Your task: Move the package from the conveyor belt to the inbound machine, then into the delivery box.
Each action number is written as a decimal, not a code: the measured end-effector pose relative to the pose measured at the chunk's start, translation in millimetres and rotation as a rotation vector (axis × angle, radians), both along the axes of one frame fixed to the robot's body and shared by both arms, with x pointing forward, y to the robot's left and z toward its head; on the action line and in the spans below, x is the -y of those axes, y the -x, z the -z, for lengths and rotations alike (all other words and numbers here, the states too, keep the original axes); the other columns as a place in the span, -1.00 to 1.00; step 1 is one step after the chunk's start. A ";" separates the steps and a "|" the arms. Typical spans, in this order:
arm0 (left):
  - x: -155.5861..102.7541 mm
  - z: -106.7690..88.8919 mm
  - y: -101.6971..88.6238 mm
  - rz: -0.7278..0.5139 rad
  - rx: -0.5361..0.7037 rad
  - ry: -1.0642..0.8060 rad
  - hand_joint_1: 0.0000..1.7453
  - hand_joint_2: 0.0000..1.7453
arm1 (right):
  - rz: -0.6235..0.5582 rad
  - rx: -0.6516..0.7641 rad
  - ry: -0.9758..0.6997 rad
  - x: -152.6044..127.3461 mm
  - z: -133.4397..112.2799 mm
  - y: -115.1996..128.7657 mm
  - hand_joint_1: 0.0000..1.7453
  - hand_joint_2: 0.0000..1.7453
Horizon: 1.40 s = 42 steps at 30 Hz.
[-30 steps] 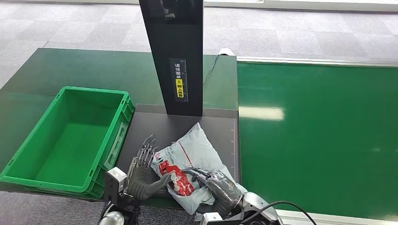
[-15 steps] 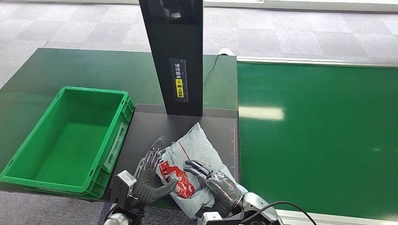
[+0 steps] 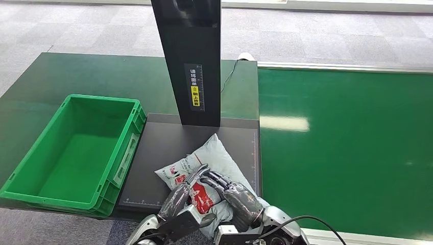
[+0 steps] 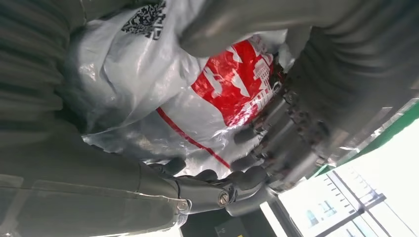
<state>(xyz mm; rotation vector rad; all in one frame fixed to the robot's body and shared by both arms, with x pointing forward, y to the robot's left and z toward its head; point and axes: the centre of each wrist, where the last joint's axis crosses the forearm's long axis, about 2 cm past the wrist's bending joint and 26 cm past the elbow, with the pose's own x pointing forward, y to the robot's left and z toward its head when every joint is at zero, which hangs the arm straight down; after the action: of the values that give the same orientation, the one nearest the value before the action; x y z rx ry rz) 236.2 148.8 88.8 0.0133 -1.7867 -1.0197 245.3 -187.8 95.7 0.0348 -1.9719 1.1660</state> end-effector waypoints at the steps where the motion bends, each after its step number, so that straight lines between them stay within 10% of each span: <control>1: 1.1 0.9 -1.3 -0.008 0.000 -0.033 -1.00 1.00 | 0.002 -0.002 0.003 0.0 0.4 0.4 -1.00 1.00; 19: 10.2 12.2 -9.1 -0.019 -0.082 -0.171 -1.00 1.00 | 0.332 0.188 -0.338 5.0 -27.6 1.8 -1.00 1.00; 38: 15.2 14.6 -12.5 -0.028 -0.111 -0.193 -0.98 1.00 | 0.359 0.200 -0.374 4.2 -32.0 0.5 -1.00 1.00; 42: 15.4 14.6 -12.5 -0.031 -0.112 -0.197 0.36 1.00 | 0.365 0.204 -0.383 4.5 -32.3 0.5 -1.00 1.00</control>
<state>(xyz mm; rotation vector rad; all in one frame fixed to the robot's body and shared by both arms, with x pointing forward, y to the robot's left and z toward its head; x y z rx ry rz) 248.7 133.4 74.2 0.1036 -1.5755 -1.1488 244.8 -192.3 128.0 -0.2444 -2.2397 0.5673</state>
